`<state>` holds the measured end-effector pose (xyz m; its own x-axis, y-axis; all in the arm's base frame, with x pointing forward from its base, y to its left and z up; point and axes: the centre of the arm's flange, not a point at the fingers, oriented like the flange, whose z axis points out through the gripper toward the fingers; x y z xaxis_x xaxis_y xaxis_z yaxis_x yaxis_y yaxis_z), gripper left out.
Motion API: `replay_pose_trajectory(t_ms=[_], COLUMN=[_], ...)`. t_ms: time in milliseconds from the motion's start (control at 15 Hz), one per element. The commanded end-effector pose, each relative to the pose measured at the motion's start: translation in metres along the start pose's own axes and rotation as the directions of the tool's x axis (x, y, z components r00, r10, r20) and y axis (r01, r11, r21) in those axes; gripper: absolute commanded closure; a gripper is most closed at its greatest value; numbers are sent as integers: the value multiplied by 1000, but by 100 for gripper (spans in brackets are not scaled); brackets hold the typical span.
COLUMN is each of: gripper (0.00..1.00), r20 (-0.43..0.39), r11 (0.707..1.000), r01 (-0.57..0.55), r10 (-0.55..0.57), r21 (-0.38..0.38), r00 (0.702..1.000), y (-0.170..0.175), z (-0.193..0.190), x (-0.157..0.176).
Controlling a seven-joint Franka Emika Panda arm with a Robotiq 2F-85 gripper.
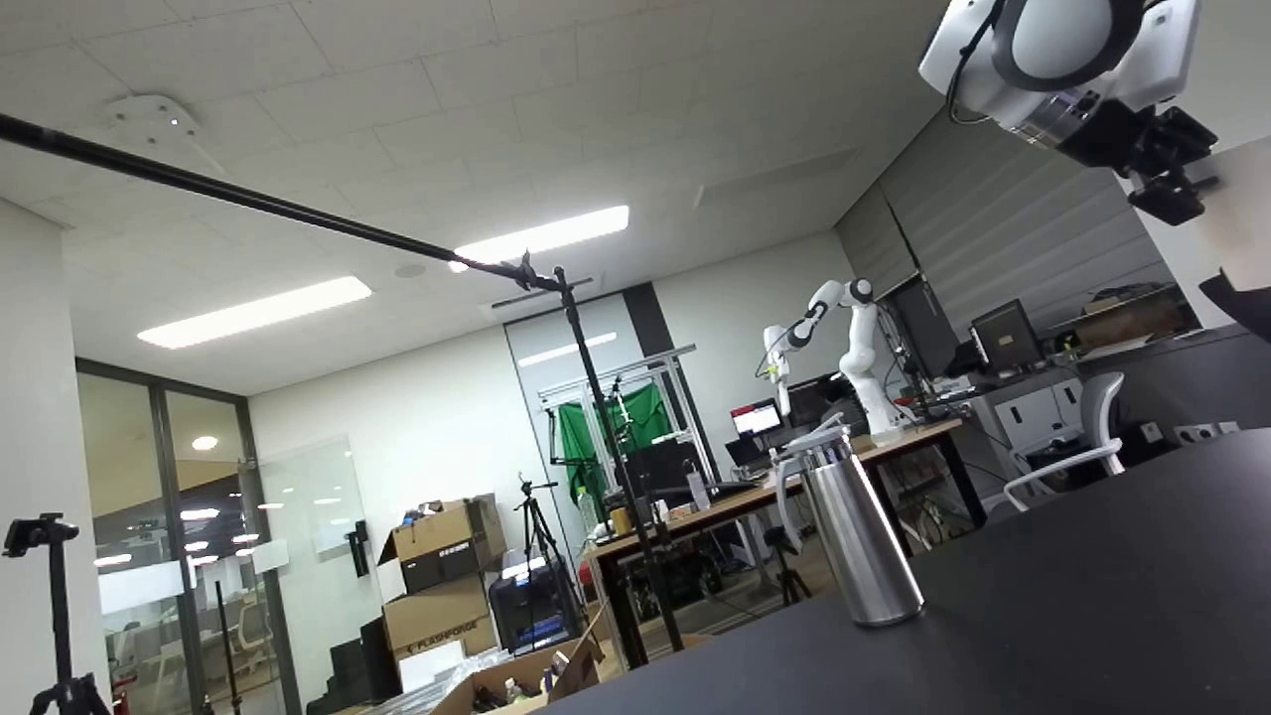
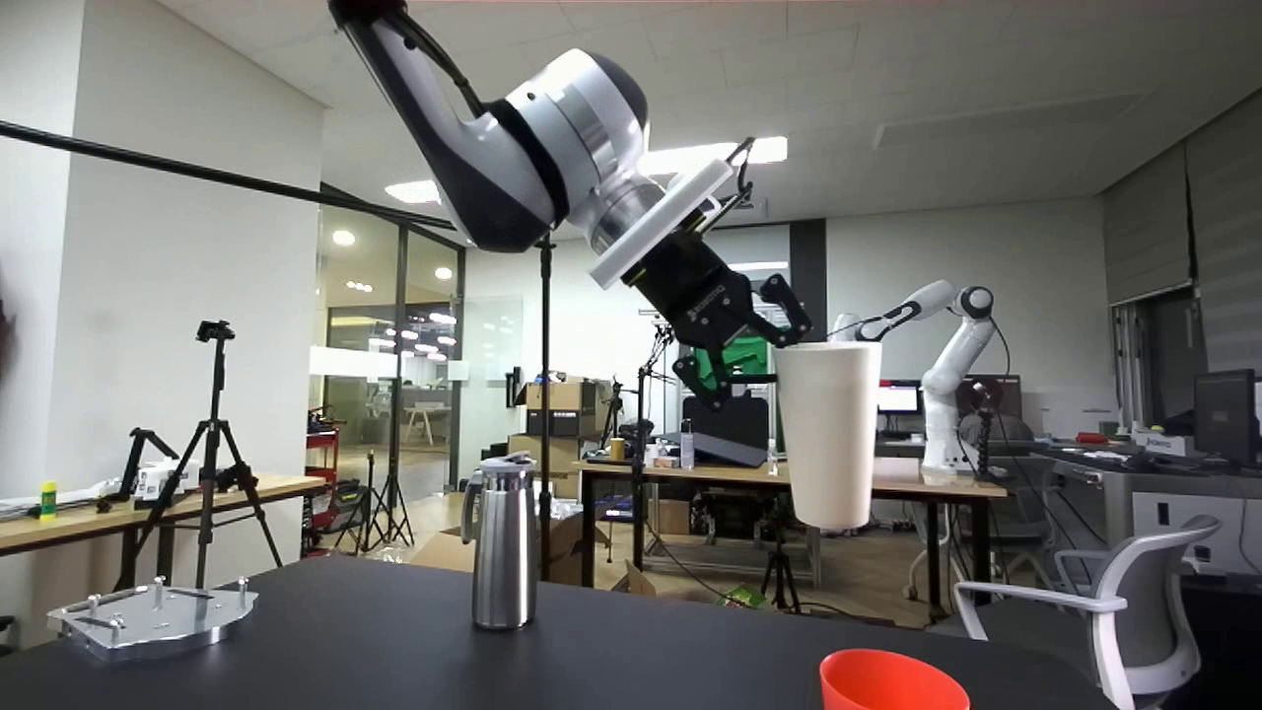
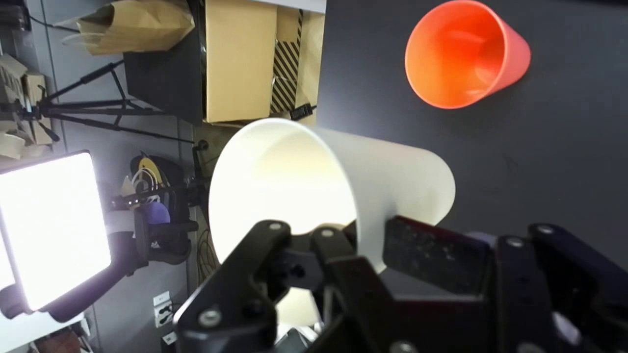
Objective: Put the white and the blue cup in the orange cup
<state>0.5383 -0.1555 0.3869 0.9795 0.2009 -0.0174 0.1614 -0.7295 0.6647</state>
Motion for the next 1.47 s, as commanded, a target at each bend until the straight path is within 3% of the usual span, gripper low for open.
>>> replay_pose_trajectory(t_ms=[0,733,1400], gripper=[100,100,100], r20=[72,204,232], r11=[1000,999,996], r01=[-4,38,73], r10=[5,-41,-83], r21=[-16,21,52], r00=[997,978,969], y=[23,11,-13], z=[13,60,83], x=[-13,-30,-29])
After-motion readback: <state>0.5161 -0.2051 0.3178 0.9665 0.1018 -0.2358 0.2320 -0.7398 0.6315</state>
